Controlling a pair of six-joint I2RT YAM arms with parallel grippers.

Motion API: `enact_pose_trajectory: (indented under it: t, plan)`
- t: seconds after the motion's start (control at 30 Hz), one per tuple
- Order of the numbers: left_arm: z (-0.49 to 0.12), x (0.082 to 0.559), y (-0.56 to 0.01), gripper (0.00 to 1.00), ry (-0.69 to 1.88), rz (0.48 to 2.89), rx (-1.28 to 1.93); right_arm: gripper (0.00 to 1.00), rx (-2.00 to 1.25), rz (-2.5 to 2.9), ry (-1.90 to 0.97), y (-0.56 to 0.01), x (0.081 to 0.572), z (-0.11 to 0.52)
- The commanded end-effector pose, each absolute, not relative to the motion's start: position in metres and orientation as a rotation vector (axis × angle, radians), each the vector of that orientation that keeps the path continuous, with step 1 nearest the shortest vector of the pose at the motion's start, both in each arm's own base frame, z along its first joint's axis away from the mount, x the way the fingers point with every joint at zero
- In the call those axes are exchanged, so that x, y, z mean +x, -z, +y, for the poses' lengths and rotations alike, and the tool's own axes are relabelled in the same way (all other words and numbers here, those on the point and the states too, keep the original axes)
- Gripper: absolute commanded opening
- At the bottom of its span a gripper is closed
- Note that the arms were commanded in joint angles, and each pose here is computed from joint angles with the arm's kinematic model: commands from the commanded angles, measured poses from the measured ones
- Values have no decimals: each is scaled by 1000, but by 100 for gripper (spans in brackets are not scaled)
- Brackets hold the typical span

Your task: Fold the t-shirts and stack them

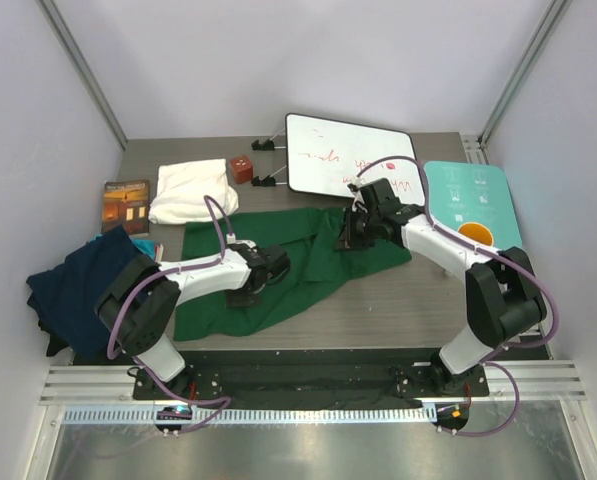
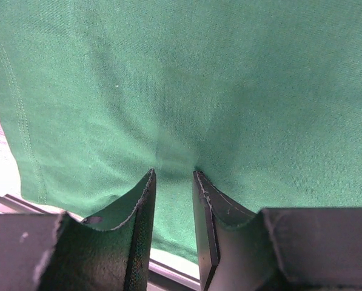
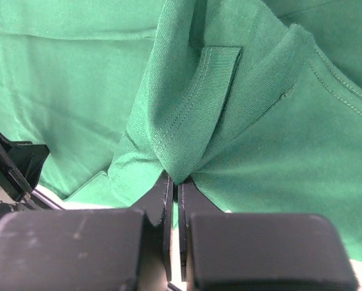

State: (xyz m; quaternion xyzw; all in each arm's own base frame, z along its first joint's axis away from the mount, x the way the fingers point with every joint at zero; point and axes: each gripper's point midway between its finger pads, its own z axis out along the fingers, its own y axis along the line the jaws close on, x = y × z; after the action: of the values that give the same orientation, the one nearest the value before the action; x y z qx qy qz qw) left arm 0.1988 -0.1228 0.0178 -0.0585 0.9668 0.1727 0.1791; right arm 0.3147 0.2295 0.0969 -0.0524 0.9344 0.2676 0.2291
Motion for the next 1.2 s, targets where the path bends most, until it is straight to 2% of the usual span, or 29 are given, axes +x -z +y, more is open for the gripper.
enact_pose_trajectory:
  t: [0.0,0.17,0.4,0.57,0.7,1.17]
  plan:
    - [-131,204,-17,31,-443,2715,-201,19,-168,2542,-718,-110,318,228]
    - [-133,201,-14,31,-435,2730,-203,27,-174,2589,-740,-92,318,234]
    - [-129,200,-14,31,-453,2725,-193,31,-175,2609,-764,-84,325,241]
    - [-130,201,-14,31,-453,2725,-189,48,-161,2586,-700,-89,325,231]
    - [-132,202,-12,30,-456,2733,-184,55,-163,2520,-631,-106,326,218]
    - [-128,197,-7,30,-471,2739,-177,56,-163,2573,-658,-90,336,227]
